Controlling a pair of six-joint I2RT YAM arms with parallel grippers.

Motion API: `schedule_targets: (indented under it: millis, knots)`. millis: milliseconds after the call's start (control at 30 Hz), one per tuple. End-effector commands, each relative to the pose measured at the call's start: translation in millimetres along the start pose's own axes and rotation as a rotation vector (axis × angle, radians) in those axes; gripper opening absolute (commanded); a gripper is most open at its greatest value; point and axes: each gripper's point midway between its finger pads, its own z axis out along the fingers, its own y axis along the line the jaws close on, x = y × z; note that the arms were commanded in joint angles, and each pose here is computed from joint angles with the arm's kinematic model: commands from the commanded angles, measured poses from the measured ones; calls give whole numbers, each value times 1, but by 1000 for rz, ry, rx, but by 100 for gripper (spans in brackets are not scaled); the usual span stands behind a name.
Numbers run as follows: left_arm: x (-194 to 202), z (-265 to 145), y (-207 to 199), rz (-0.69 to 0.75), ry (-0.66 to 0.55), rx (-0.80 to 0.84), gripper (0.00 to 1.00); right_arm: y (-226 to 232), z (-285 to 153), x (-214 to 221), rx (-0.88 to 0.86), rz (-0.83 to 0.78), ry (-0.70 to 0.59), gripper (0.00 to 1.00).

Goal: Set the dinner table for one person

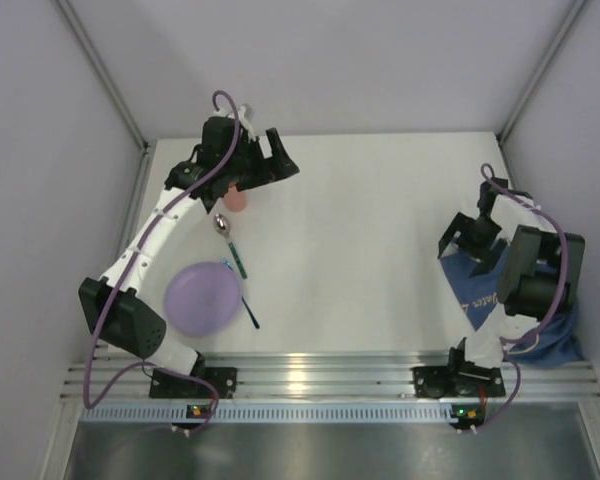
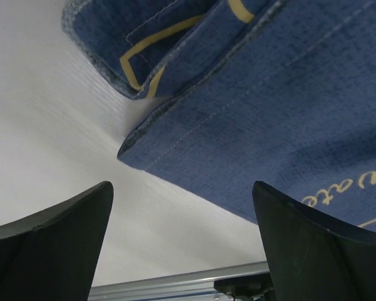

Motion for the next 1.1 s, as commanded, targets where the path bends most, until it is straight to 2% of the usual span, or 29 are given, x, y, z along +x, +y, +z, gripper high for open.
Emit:
schedule_targets:
  millis: [0,133,167,233,267,333,367,400,433,500,600,733,767,833,867,900,933,967,1000,1067]
  knots:
    - [15,-13,21,31,31,-80,99,6,19,-2,25,-41,4,93]
    - [16,-22,21,54,28,-83,99,14,35,-3,20,-58,17,81]
    - [16,-22,22,57,27,-86,99,16,41,0,30,-69,30,72]
    - [16,-24,22,61,30,-89,99,17,47,0,40,-81,33,66]
    - [15,-25,21,63,27,-86,99,17,52,3,50,-88,41,52]
    - [16,-27,19,64,28,-78,99,19,57,3,54,-93,43,37]
    - [17,-27,19,64,31,-76,99,18,61,5,60,-94,55,16]
    - [17,-27,18,67,33,-73,99,19,61,5,59,-87,56,5]
    - [18,-27,18,68,36,-71,99,21,60,5,54,-89,55,0]
    - [19,-28,18,69,38,-71,99,31,51,3,34,-107,31,0]
    - [19,-31,18,74,28,-80,99,66,12,-2,-6,-186,-50,0]
    - [13,-36,21,82,-21,-128,99,160,-69,21,-119,-406,-179,0]
    - [11,-39,20,80,-35,-133,99,191,-80,52,-153,-515,-175,0]
    - [4,-44,23,78,-81,-163,99,227,-105,83,-228,-599,-185,0]
    - [4,-45,25,77,-87,-170,99,248,-109,124,-287,-688,-135,0]
    - [2,-47,27,76,-100,-185,99,257,-112,143,-321,-718,-113,0]
    - [1,-50,27,78,-110,-183,99,266,-111,159,-356,-752,-90,5]
    - [3,-50,28,80,-107,-184,99,271,-110,183,-386,-801,-52,74]
    - [3,-50,28,82,-105,-185,99,271,-107,190,-384,-811,-46,99]
    - [11,-48,31,82,-77,-187,99,262,-99,194,-361,-815,-46,100]
